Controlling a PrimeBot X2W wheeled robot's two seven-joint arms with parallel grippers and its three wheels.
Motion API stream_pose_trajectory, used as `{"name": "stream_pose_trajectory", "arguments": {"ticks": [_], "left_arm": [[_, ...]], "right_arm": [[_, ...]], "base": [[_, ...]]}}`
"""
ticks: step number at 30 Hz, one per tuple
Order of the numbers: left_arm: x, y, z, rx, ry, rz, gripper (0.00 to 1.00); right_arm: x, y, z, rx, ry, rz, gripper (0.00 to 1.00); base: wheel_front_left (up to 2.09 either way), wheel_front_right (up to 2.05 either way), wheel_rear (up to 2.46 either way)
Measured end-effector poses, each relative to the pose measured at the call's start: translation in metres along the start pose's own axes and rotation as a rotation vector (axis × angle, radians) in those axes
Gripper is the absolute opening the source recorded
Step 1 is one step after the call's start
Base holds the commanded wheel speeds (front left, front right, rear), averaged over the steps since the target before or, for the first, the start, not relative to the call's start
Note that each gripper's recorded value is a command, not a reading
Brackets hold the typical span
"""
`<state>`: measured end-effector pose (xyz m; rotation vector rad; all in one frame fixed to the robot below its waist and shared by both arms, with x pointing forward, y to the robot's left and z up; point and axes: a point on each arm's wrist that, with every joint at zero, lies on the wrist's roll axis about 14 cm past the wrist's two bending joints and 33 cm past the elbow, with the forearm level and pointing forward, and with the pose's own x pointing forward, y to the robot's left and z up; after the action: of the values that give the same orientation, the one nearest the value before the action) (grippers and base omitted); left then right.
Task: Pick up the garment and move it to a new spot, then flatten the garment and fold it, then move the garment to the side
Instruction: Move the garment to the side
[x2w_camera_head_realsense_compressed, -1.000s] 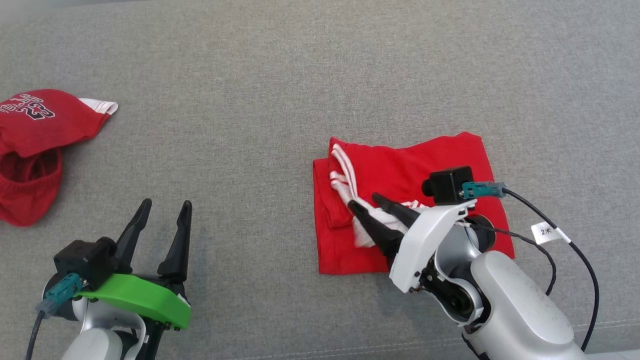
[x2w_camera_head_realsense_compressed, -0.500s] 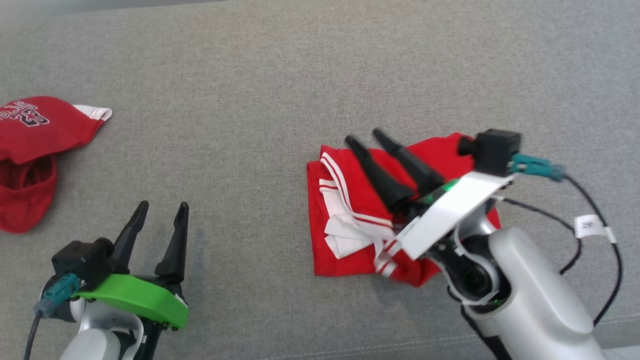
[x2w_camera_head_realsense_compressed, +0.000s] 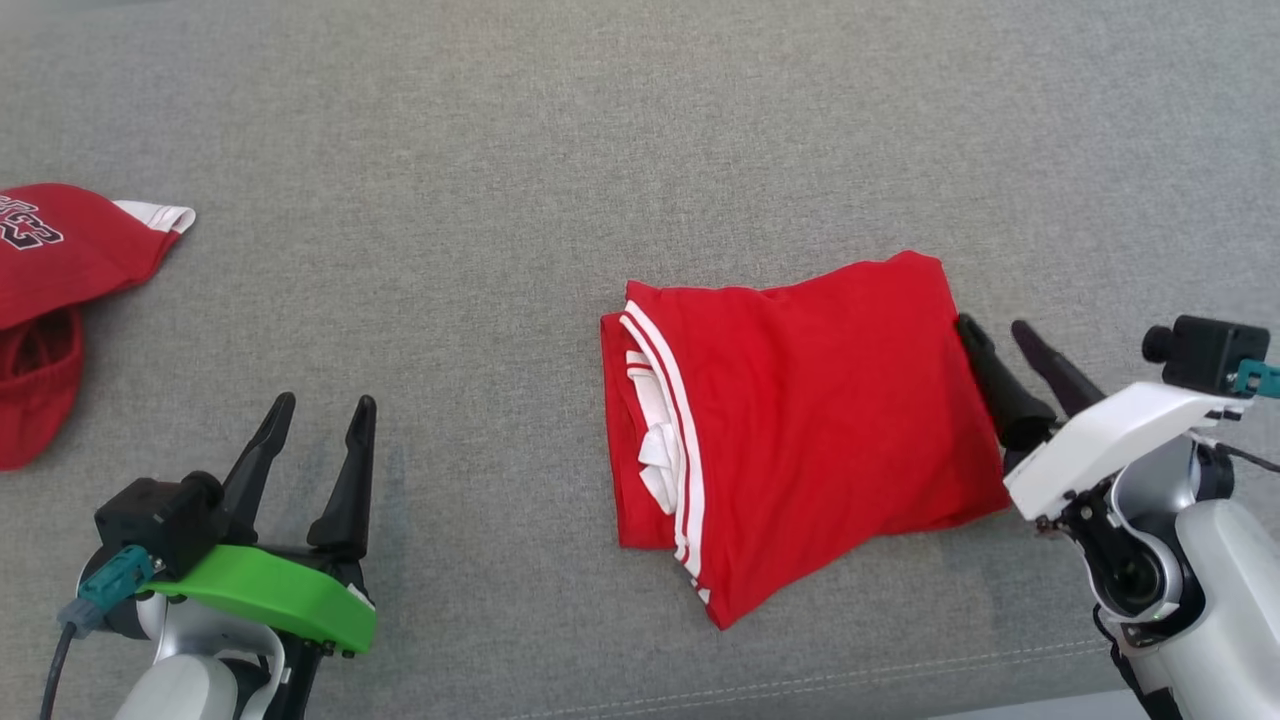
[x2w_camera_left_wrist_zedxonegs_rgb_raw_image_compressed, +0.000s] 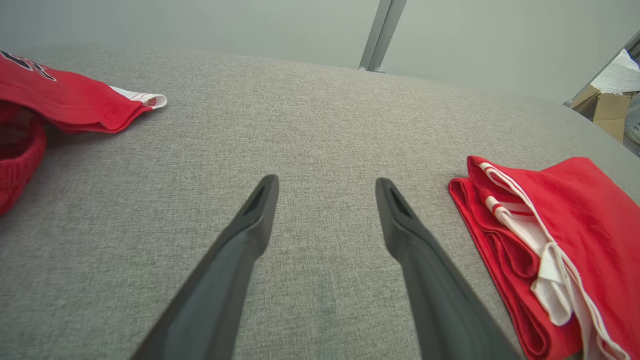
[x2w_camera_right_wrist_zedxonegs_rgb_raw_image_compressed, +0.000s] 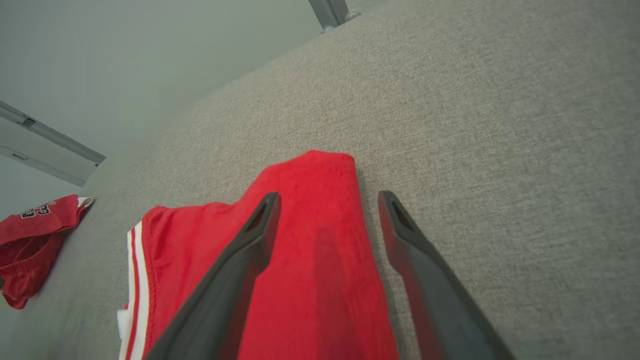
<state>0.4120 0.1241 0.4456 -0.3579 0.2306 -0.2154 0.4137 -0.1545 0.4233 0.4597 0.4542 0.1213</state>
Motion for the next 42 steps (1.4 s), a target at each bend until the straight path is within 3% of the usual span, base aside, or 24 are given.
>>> {"name": "stream_pose_trajectory", "arguments": {"ticks": [10,16,17,18,19,20,24,34,37,38,42], "left_arm": [[0.002,0.002,-0.009,-0.006,0.024,0.005,1.00],[0.000,0.006,-0.009,-0.004,0.026,0.016,1.00],[-0.001,0.007,-0.010,-0.004,0.027,0.019,1.00],[-0.001,0.007,-0.010,-0.003,0.028,0.022,1.00],[-0.002,0.008,-0.011,-0.002,0.030,0.025,1.00],[-0.003,0.008,-0.010,-0.001,0.028,0.027,1.00],[-0.004,0.008,-0.009,0.000,0.023,0.028,1.00],[-0.005,0.003,-0.002,0.005,0.002,0.016,1.00],[-0.005,0.002,-0.001,0.006,0.000,0.011,1.00],[-0.004,0.000,-0.002,0.005,0.002,0.005,1.00],[-0.001,-0.002,-0.004,0.002,0.013,-0.005,1.00]], "right_arm": [[-0.003,-0.017,-0.040,0.056,0.165,-0.003,1.00],[-0.007,-0.008,-0.066,0.100,0.285,0.052,1.00],[-0.007,-0.006,-0.066,0.110,0.289,0.063,0.92],[-0.007,-0.004,-0.066,0.118,0.289,0.073,0.44],[-0.006,-0.001,-0.064,0.125,0.287,0.081,0.06],[-0.006,0.002,-0.063,0.123,0.287,0.093,0.00],[-0.003,0.007,-0.054,0.082,0.289,0.128,0.00],[-0.007,0.048,0.002,-0.203,0.280,0.308,0.00],[-0.008,0.025,0.014,-0.320,0.304,0.246,0.00],[-0.008,-0.003,0.032,-0.395,0.303,0.159,0.00],[-0.004,-0.043,0.066,-0.506,0.298,0.002,0.00]], "base": [[0.00,0.00,0.00],[0.00,0.00,0.00],[0.00,0.00,0.00],[0.00,0.00,0.00],[0.00,0.00,0.00],[0.00,0.00,0.00],[0.00,0.00,0.00],[0.00,0.00,0.00],[0.00,0.00,0.00],[0.00,0.00,0.00],[0.00,0.00,0.00]]}}
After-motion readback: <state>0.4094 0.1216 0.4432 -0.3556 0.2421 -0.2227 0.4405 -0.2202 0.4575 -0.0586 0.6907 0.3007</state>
